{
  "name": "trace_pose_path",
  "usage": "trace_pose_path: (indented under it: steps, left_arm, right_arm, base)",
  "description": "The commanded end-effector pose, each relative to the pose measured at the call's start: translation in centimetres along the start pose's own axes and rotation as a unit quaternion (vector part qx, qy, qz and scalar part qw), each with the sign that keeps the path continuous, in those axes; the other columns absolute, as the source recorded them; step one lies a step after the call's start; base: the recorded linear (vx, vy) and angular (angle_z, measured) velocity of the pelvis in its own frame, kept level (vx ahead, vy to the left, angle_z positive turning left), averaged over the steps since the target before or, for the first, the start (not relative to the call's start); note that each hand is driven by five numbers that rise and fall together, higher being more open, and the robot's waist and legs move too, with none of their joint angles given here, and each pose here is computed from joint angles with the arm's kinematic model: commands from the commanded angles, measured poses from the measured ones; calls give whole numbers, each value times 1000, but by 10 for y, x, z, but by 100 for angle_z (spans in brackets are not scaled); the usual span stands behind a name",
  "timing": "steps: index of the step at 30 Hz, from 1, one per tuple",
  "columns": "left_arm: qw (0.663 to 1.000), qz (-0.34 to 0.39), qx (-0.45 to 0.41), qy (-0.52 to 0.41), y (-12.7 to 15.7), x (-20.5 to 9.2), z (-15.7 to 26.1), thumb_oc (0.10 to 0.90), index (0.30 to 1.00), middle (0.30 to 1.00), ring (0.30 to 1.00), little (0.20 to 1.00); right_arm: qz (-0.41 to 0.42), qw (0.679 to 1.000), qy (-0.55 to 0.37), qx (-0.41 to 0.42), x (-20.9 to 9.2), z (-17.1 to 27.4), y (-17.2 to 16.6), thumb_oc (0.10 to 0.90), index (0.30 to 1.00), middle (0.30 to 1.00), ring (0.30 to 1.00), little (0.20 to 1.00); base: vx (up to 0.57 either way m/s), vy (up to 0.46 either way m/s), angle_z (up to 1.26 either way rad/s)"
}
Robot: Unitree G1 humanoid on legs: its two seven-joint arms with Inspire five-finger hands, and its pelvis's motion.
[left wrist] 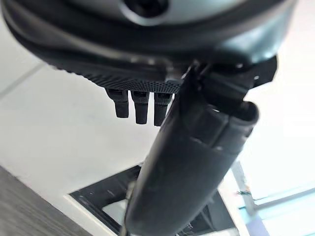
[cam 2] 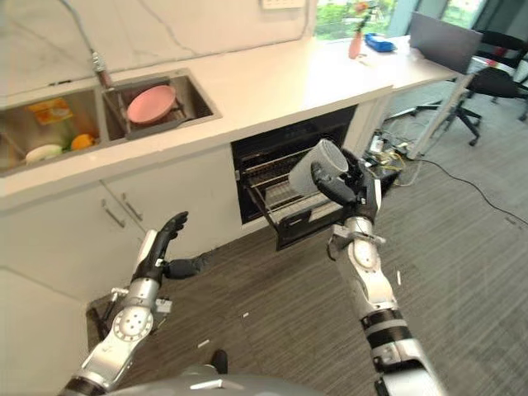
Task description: Place the dishes in the dishwasher.
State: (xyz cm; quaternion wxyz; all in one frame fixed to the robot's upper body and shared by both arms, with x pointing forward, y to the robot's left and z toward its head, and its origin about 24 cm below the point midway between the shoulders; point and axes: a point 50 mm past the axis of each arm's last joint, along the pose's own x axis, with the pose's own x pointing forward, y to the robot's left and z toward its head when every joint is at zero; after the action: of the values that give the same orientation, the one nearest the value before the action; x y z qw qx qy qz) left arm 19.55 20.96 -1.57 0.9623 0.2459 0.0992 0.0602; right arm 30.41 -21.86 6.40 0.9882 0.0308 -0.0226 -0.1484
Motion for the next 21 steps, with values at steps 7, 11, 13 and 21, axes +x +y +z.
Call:
trace_pose_path:
  steps: [7,11,13,21]
  left_arm:
    - [992,-17,92,-80,25,13,13,800,900,900,900,900]
    - [989,-31,118,-82,25,15,10,800,900,900,900,900]
    - [987,-48,126,-83,19,15,9,800,900,900,900,900]
    - [987,-63,126,-80,10,16,6,800,900,900,900,900]
  right_arm:
    - [-69,961,-171,-204,66,99,-15,400,300,300,300,300]
    - [-108,951,-156,-243,78,105,-29,400,300,300,300,300]
    - [-140,942,-138,-271,86,108,-43,400,300,300,300,300]
    - [-197,922,-77,-324,99,108,-65,400,300,300,300,300]
  base:
    - [-2,10,29]
    - [-6,25,28]
    - [-12,38,27]
    - [26,13,25]
